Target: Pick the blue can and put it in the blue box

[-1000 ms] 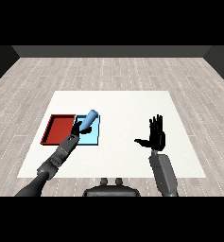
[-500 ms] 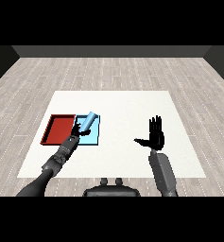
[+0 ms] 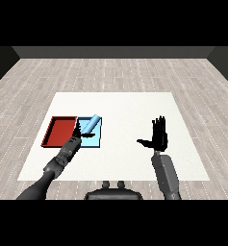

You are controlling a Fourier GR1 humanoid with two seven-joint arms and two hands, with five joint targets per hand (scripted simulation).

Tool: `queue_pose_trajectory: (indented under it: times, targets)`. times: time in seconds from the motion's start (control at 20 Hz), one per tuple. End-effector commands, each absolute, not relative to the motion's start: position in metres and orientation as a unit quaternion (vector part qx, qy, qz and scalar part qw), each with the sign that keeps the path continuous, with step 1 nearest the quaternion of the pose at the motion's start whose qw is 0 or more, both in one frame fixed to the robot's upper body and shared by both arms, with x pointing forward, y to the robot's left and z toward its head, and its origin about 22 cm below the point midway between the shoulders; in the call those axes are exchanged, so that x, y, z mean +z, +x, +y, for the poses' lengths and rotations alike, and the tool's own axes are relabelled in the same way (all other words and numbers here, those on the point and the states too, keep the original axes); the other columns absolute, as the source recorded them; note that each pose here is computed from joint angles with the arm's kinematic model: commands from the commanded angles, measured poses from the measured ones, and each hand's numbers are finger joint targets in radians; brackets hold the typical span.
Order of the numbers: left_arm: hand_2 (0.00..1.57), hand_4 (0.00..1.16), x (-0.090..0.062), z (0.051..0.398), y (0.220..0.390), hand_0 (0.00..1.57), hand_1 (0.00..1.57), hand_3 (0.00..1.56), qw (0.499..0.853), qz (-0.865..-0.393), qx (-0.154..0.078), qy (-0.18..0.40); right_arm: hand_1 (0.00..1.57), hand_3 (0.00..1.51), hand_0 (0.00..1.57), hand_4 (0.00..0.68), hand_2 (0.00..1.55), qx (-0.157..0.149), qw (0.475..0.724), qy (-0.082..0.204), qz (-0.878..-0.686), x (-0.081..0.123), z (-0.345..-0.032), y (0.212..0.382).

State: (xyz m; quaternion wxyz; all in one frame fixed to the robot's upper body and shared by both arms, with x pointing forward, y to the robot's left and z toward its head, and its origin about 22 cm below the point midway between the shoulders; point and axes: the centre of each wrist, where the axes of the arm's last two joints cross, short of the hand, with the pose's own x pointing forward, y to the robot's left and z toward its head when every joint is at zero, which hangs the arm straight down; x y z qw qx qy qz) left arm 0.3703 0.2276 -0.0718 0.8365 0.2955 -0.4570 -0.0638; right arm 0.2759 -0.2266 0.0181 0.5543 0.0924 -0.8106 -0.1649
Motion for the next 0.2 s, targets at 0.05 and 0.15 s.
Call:
queue_pose_trajectory:
  times: [0.05, 0.15]
  targets:
    - [0.0, 0.0, -0.05, 0.218, 0.386, 0.0, 0.0, 0.0, 0.771, -0.581, -0.018, 0.258, 0.0, 0.0, 0.0, 0.0, 0.0, -0.145, 0.554, 0.102, -0.814, 0.027, -0.222, 0.275]
    - [0.0, 0.0, -0.044, 0.231, 0.389, 0.0, 0.0, 0.0, 0.757, -0.602, -0.023, 0.253, 0.0, 0.0, 0.0, 0.0, 0.0, -0.136, 0.559, 0.107, -0.811, 0.018, -0.222, 0.27]
